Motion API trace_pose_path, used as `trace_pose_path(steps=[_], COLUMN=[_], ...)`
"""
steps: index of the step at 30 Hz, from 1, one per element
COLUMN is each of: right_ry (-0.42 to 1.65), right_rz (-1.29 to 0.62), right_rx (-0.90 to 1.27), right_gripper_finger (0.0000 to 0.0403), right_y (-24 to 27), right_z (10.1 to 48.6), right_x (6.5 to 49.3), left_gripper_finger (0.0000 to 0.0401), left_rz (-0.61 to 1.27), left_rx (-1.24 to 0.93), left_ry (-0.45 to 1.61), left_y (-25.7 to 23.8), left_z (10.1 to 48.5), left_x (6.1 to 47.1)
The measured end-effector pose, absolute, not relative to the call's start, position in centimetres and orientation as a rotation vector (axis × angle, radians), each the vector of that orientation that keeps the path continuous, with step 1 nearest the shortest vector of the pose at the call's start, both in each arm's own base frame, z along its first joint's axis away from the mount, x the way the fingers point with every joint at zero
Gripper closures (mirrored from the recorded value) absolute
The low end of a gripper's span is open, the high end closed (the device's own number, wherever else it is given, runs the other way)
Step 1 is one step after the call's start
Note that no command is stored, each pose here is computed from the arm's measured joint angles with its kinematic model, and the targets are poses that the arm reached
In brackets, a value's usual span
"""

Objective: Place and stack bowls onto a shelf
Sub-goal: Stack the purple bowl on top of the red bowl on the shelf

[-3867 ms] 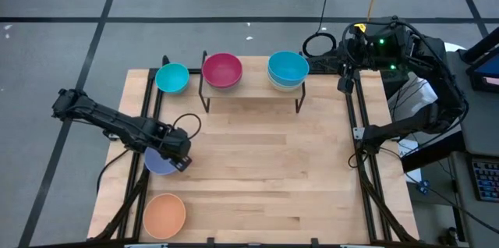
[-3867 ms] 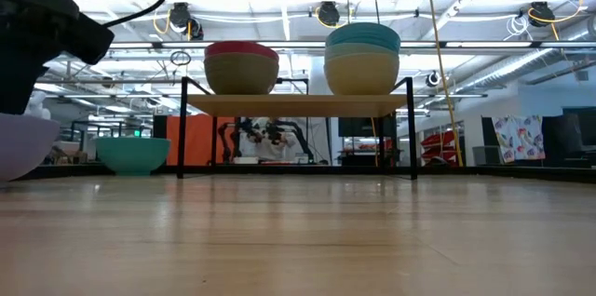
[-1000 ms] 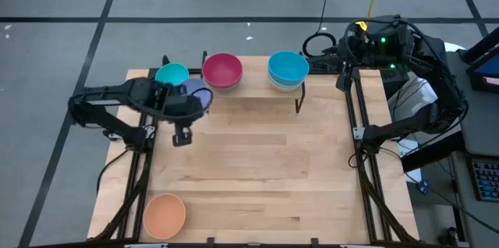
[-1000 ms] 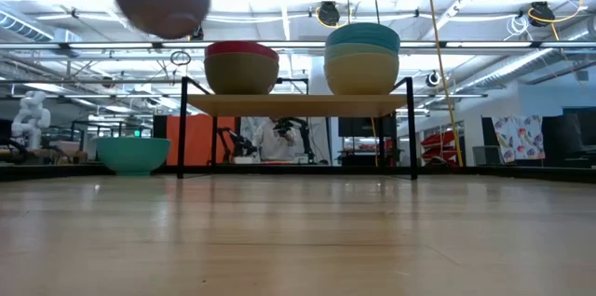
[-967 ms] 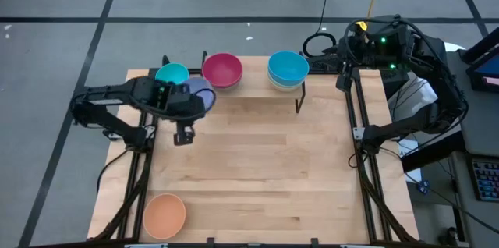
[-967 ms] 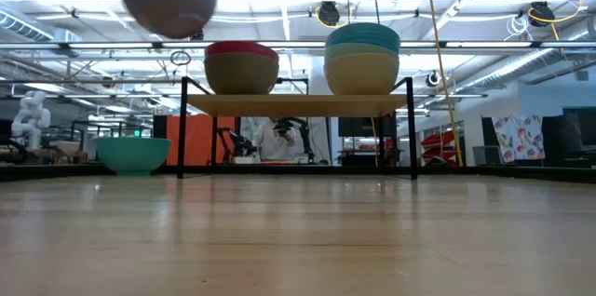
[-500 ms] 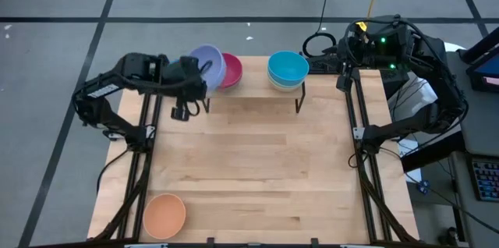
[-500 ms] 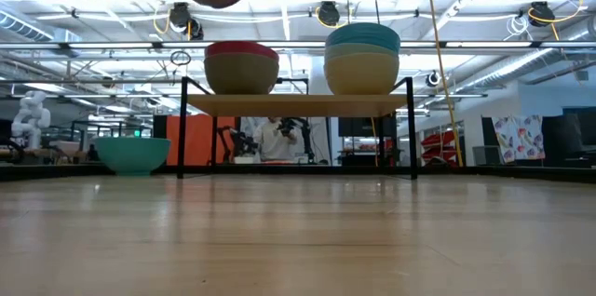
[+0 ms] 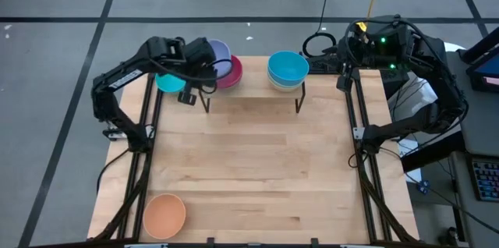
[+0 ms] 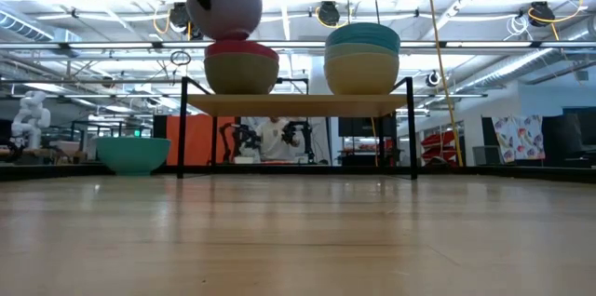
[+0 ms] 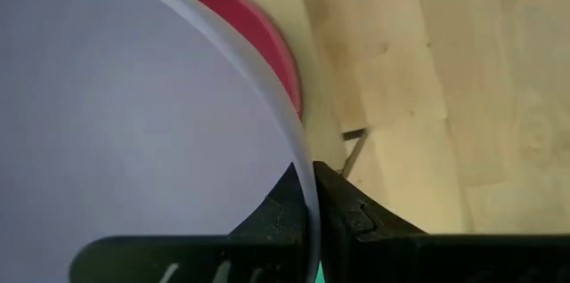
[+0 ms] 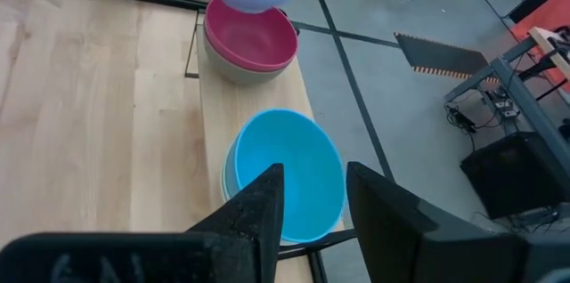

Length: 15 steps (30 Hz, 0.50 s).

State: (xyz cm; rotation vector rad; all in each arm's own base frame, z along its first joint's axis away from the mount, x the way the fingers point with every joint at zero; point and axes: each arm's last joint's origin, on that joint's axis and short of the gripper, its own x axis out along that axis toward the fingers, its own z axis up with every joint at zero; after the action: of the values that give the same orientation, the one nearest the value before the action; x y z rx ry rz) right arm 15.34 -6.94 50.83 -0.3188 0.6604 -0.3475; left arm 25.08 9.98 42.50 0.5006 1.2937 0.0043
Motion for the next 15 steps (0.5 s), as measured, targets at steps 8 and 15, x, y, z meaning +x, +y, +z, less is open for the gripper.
trace_pose_path(steps=[8, 15], right_ry=[0.667, 0.669], right_rz=[-0.336, -0.332], right_rx=[-0.353, -0.364], right_gripper_finger=[0.0284, 0.0284], right_y=[-6.9, -6.9], right_z=[50.8, 50.8], right_x=[15.3, 15.3], left_gripper_finger=[0.0394, 0.0394], left_rz=[0.004, -0.042], left_rx=[0.461, 0.455], left_ry=[1.303, 1.355], left_y=[11.0, 11.8], left_z=[42.1, 40.5], left_x=[25.1, 26.9])
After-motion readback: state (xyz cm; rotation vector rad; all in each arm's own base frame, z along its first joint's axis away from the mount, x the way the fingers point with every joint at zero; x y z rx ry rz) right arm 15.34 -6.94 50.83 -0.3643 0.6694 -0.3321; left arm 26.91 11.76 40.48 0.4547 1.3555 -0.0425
